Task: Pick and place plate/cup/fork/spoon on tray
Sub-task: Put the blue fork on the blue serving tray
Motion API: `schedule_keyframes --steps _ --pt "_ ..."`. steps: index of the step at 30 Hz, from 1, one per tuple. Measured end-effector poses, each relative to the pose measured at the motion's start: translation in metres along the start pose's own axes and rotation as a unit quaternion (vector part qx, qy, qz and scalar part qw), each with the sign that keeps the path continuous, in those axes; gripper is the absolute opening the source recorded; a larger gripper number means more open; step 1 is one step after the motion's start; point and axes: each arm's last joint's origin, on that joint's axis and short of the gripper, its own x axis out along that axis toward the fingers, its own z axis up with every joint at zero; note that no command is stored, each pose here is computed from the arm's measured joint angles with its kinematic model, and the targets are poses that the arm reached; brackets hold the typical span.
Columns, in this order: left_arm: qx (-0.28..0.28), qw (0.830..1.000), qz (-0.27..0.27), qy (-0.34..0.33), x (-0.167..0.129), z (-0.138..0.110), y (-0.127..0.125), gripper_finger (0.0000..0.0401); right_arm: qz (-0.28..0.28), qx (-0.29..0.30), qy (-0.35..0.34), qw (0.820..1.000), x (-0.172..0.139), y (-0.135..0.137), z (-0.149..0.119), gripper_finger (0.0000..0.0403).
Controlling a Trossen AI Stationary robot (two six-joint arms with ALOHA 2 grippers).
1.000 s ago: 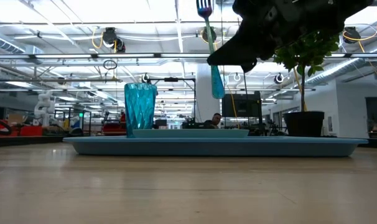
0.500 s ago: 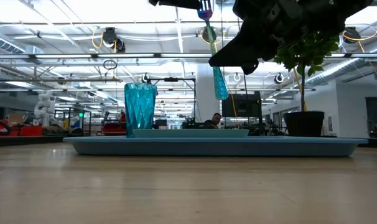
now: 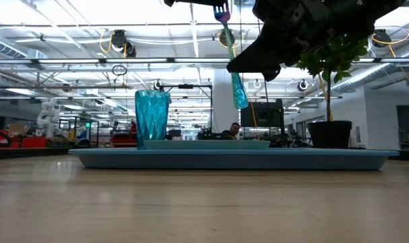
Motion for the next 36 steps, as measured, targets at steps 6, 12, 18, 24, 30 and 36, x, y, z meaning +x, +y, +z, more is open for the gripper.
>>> schedule_keyframes --steps 6,12,18,24,30,36 --pt "0.011 0.999 0.046 0.01 -0.011 0.002 0.004 0.0006 -0.056 -0.009 -0.056 0.997 -0.001 0.002 0.009 0.0032" --pt "-0.004 0.996 0.085 0.012 -0.028 0.006 0.012 0.0005 -0.159 -0.023 -0.076 0.984 -0.004 0.006 0.009 0.0091" --pt "-0.049 0.992 0.117 0.02 -0.019 0.002 0.015 0.0005 -0.281 -0.036 -0.154 0.947 -0.011 0.024 0.018 0.0113" --pt "-0.062 0.989 0.133 0.026 0.003 -0.006 0.015 0.0005 -0.33 -0.09 -0.185 0.922 -0.009 0.044 0.018 0.011" --pt "-0.051 0.991 0.123 0.013 0.016 -0.008 0.007 0.0006 -0.339 -0.138 -0.159 0.917 0.008 0.048 0.014 0.011" --pt "-0.057 0.99 0.127 0.002 0.017 -0.005 0.008 0.0005 -0.373 -0.146 -0.131 0.907 0.02 0.041 0.002 0.011"
